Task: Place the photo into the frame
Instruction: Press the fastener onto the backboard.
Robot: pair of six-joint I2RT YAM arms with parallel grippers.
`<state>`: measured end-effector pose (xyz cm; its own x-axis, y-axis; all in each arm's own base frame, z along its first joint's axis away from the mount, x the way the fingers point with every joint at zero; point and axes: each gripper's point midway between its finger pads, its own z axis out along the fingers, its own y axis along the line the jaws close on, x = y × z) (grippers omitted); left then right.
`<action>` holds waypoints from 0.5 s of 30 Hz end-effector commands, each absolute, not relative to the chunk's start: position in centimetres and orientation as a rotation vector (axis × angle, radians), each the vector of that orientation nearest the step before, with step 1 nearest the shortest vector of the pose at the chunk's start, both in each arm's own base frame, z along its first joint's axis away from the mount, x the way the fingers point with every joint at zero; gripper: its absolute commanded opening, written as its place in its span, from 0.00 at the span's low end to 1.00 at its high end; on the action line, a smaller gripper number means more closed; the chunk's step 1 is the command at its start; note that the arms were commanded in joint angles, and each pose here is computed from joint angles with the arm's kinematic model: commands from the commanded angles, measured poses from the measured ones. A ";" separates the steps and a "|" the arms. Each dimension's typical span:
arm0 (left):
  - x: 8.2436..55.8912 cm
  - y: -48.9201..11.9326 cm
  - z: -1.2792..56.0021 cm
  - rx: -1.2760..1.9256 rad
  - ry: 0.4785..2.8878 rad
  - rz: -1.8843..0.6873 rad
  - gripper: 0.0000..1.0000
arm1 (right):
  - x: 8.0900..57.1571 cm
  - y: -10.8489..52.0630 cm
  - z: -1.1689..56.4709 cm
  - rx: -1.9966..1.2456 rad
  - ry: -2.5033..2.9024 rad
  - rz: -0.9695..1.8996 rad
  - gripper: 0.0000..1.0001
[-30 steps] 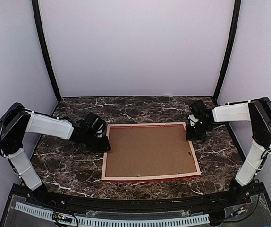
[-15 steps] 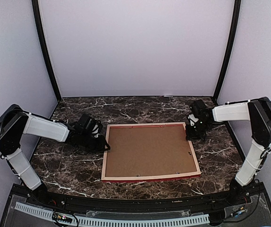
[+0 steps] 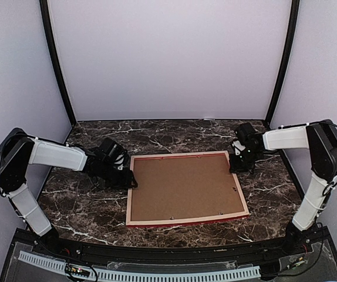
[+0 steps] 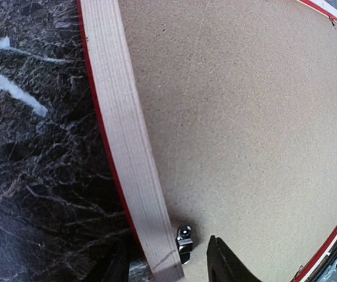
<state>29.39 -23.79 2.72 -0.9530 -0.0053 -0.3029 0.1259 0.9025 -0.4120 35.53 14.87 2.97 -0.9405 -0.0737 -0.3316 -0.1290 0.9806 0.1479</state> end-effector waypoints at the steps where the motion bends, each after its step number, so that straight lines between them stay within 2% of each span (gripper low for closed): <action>1: 27.0 -21.2 0.7 0.105 2.908 -0.464 0.48 | 35.6 15.7 2.2 -0.185 2.812 0.278 0.19; 15: 26.4 -20.3 -0.1 0.072 2.935 -0.415 0.42 | 35.5 15.7 1.7 -0.193 2.819 0.285 0.18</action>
<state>29.20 -22.94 2.45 -0.9552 0.0130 -0.2957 0.1249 0.9235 -0.3628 35.79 15.23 2.96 -0.9374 -0.0873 -0.3373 -0.1475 0.9765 0.1572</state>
